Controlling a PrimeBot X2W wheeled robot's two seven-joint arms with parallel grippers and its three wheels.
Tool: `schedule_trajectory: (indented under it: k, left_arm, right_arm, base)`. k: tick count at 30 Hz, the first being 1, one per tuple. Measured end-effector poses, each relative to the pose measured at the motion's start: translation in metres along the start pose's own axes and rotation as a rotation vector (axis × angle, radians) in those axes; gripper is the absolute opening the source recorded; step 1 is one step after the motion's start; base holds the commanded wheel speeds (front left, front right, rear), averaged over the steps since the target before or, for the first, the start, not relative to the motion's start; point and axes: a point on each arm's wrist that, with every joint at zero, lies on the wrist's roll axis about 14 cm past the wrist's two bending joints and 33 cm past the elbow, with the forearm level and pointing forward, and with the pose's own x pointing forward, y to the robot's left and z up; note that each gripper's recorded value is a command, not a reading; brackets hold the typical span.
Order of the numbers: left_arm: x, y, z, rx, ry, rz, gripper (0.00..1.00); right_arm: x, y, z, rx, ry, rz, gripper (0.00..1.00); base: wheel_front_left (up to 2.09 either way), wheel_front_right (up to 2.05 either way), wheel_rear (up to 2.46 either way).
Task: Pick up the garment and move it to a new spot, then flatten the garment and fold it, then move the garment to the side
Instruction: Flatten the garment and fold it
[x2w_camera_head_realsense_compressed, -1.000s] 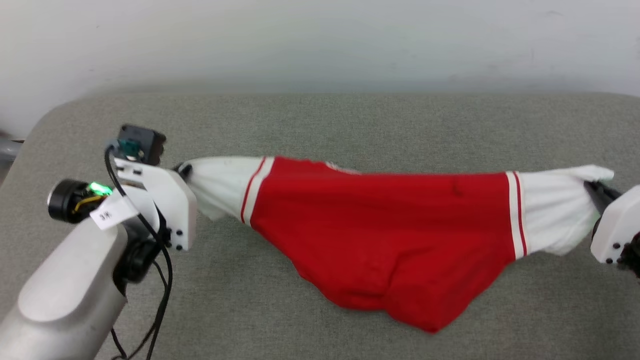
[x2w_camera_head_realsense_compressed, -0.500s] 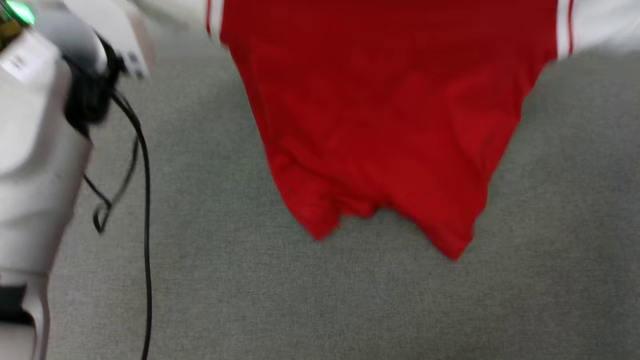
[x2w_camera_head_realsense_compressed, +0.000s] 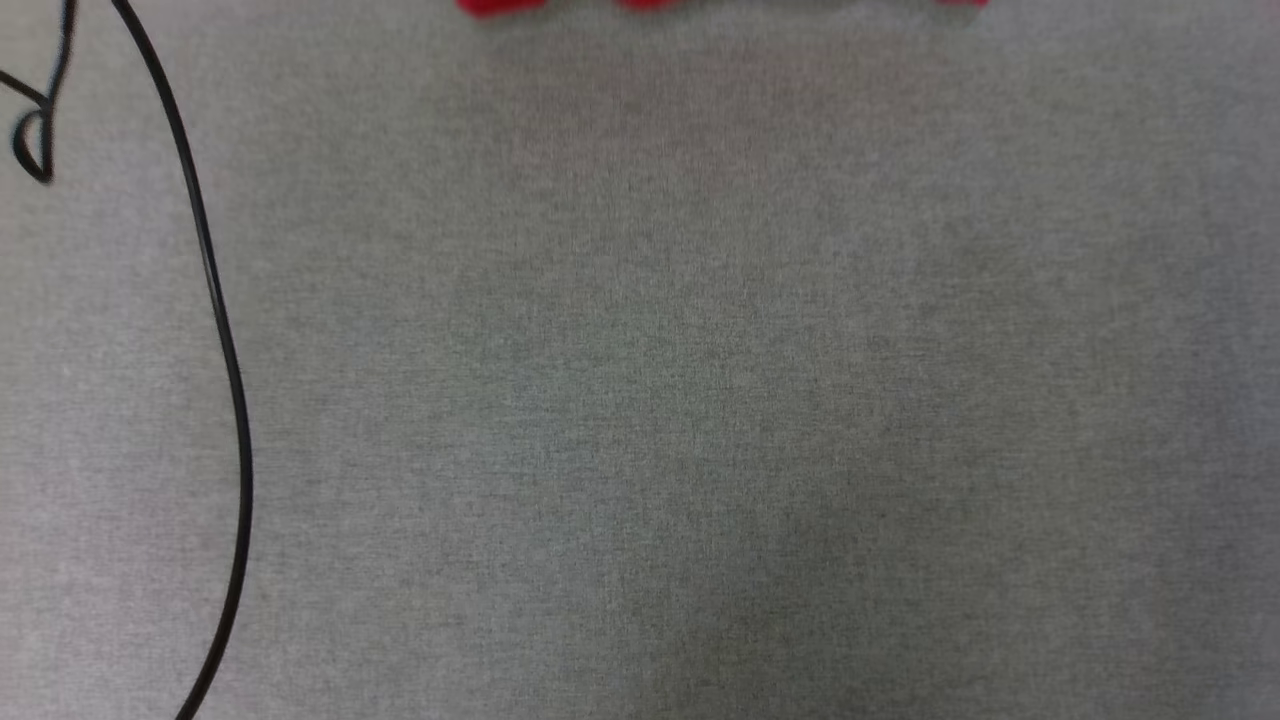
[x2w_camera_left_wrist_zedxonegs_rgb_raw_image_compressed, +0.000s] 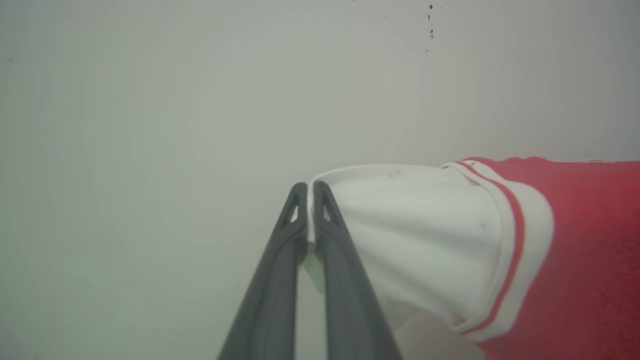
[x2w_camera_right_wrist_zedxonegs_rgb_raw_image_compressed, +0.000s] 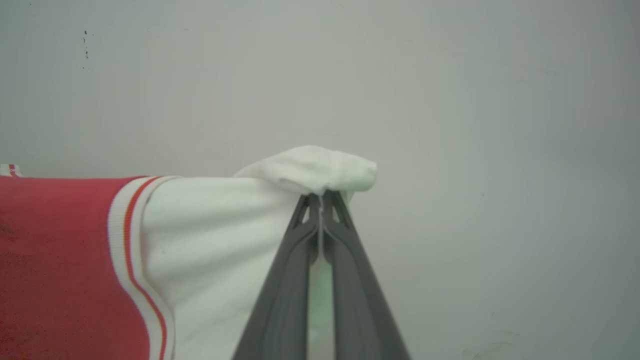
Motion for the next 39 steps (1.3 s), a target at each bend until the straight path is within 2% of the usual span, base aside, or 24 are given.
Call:
schedule_trajectory:
  k: [4, 10, 13, 17, 21, 27, 32, 39]
  left_arm:
    - [0.007, 0.003, -0.031, -0.018, 0.025, 0.010, 0.00]
    - [-0.002, 0.002, -0.104, -0.075, 0.140, 0.014, 0.00]
    - [-0.021, -0.001, -0.145, -0.196, 0.227, 0.014, 0.00]
    - [-0.054, 0.001, -0.185, -0.248, 0.325, 0.024, 0.00]
    - [-0.103, 0.000, -0.226, -0.296, 0.436, 0.047, 0.00]
    - [-0.180, 0.002, -0.262, -0.326, 0.573, 0.080, 0.00]
    - [-0.229, 0.000, -0.265, -0.348, 0.621, 0.084, 0.00]
    - [-0.281, 0.007, -0.241, -0.343, 0.606, 0.105, 0.00]
  right_arm:
    - [0.015, 0.014, -0.025, 0.007, 0.020, 0.027, 0.00]
    - [0.021, 0.042, -0.095, 0.040, 0.123, 0.081, 0.00]
    - [0.010, 0.063, -0.138, 0.107, 0.195, 0.111, 0.00]
    - [-0.019, 0.078, -0.176, 0.168, 0.268, 0.132, 0.00]
    - [-0.063, 0.088, -0.217, 0.205, 0.366, 0.148, 0.00]
    - [-0.132, 0.089, -0.245, 0.273, 0.452, 0.146, 0.00]
    - [-0.190, 0.081, -0.252, 0.317, 0.510, 0.123, 0.00]
    - [-0.264, 0.067, -0.249, 0.368, 0.579, 0.059, 0.00]
  base:
    - [0.00, 0.00, 0.00]
    - [0.00, 0.00, 0.00]
    - [0.00, 0.00, 0.00]
    - [0.00, 0.00, 0.00]
    - [0.00, 0.00, 0.00]
    - [0.00, 0.00, 0.00]
    - [0.00, 0.00, 0.00]
    - [0.00, 0.00, 0.00]
